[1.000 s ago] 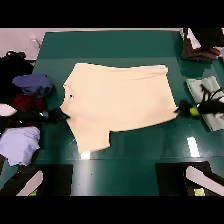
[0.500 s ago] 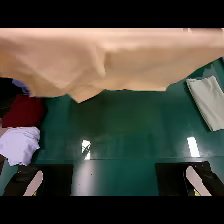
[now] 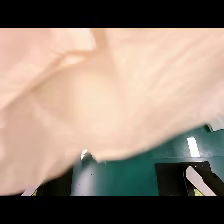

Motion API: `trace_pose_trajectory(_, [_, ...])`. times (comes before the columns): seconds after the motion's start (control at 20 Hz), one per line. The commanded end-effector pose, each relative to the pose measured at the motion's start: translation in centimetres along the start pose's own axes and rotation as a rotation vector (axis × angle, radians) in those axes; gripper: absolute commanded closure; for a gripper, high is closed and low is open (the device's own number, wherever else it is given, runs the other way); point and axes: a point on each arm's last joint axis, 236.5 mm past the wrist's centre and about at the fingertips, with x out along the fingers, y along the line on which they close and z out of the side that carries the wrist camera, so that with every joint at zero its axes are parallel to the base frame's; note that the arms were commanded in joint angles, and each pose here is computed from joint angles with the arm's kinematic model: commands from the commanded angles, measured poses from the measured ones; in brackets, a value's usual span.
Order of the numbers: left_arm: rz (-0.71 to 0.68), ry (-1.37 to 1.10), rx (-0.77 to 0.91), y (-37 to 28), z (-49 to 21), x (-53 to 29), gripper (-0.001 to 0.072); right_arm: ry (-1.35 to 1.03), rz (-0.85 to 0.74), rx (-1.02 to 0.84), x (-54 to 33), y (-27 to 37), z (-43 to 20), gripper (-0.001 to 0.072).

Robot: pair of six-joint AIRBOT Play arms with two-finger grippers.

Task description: Fold the shirts.

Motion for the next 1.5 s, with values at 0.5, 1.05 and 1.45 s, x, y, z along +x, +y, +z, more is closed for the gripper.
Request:
trace_pose_trajectory(0.5, [0.035, 1.068, -0.541, 15.2, -46.1, 20.4, 0.0684, 0.982, 0.098, 0.146, 25.4, -1.1, -32.0, 0.0689])
trace_pose_trajectory(1.05, [0.012, 1.137, -0.476, 16.9, -48.4, 24.4, 0.0684, 0.926, 0.076, 0.168, 31.3, -2.2, -29.7, 0.0690])
trace_pose_trajectory(1.45, [0.052, 1.454, -0.405, 14.4, -58.2, 17.4, 0.0683, 1.095, 0.069, 0.200, 26.2, -1.6, -38.9, 0.0689])
